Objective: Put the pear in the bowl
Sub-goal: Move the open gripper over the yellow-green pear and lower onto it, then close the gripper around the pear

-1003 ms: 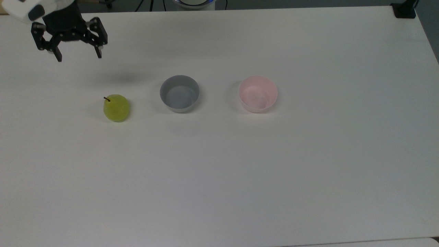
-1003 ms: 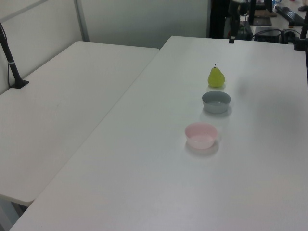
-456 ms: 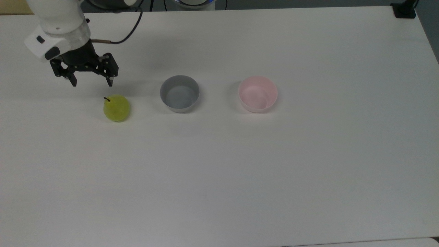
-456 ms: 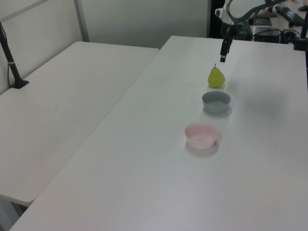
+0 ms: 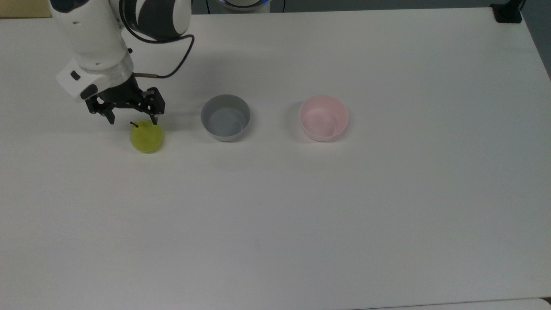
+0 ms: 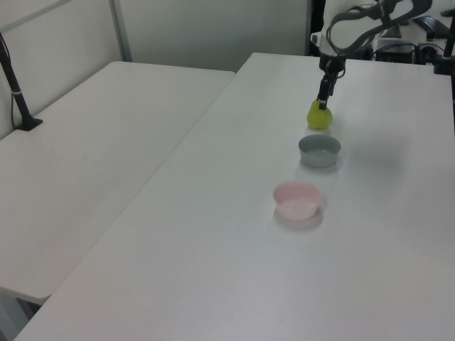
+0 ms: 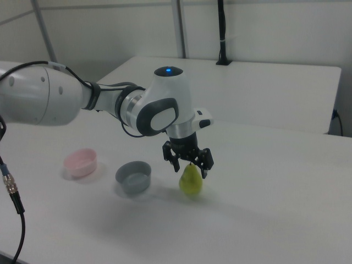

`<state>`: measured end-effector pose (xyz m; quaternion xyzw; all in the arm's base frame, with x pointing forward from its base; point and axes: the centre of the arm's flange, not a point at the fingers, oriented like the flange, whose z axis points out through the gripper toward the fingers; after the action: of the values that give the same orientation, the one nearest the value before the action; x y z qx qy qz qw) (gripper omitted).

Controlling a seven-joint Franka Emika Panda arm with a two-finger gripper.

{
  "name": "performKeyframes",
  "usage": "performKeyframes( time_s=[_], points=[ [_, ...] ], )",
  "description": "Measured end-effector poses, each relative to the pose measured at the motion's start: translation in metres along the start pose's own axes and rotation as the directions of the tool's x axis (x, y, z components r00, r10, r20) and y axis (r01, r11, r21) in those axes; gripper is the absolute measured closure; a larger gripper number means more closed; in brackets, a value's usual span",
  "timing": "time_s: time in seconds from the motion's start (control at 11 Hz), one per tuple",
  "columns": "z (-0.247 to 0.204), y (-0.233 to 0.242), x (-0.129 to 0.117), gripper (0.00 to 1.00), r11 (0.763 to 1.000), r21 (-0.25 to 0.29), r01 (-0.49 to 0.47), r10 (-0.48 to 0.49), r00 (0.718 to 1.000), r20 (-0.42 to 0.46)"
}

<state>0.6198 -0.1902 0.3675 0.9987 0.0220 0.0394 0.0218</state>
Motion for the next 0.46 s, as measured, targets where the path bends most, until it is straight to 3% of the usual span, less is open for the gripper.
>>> performKeyframes(
  time_s=[0.27, 0.46],
  points=[
    [0.026, -0.021, 0.011, 0.0, 1.0, 0.0, -0.008, 0.008, 1.0, -0.005],
    [0.036, -0.025, 0.012, 0.11, 1.0, 0.002, -0.007, 0.007, 1.0, 0.003]
  ],
)
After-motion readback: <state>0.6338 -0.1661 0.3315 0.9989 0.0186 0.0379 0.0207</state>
